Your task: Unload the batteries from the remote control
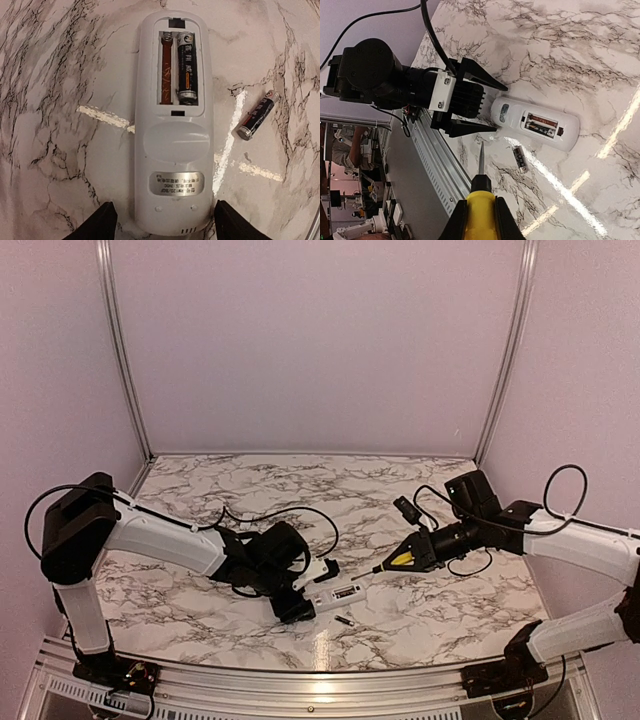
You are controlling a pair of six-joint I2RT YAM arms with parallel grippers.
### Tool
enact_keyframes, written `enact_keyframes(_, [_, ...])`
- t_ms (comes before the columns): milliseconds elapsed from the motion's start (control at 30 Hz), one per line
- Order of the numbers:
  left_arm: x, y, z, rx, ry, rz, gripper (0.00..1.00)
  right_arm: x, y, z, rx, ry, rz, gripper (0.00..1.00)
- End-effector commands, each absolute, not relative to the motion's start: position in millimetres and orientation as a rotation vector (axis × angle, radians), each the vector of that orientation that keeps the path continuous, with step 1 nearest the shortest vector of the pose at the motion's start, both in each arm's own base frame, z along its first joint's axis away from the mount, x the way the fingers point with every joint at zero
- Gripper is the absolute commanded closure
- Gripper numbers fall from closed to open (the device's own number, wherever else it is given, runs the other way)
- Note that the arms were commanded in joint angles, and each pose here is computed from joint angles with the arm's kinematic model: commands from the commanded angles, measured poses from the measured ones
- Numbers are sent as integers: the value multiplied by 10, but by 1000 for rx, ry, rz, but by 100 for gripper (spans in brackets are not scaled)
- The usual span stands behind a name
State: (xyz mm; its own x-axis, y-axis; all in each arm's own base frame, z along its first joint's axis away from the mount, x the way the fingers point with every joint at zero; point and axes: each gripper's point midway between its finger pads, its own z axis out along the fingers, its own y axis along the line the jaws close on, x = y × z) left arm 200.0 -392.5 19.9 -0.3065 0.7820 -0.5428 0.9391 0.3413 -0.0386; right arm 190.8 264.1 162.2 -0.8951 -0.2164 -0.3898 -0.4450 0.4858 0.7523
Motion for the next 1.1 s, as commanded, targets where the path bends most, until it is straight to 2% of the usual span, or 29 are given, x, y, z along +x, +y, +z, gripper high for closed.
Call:
enact_keyframes(0, [1967, -3759, 56, 1624, 2265, -508, 30, 1888, 2585, 1657, -528, 2503, 1347, 100])
enact_keyframes(600, [2033, -3816, -78, 1823, 2228, -499, 35, 1832, 2550, 1709, -508, 2509, 1352, 100])
enact_keyframes(1067, [1629, -3846, -41, 1842, 2294, -550, 39, 1855, 2571, 1688, -502, 2503, 1363, 100])
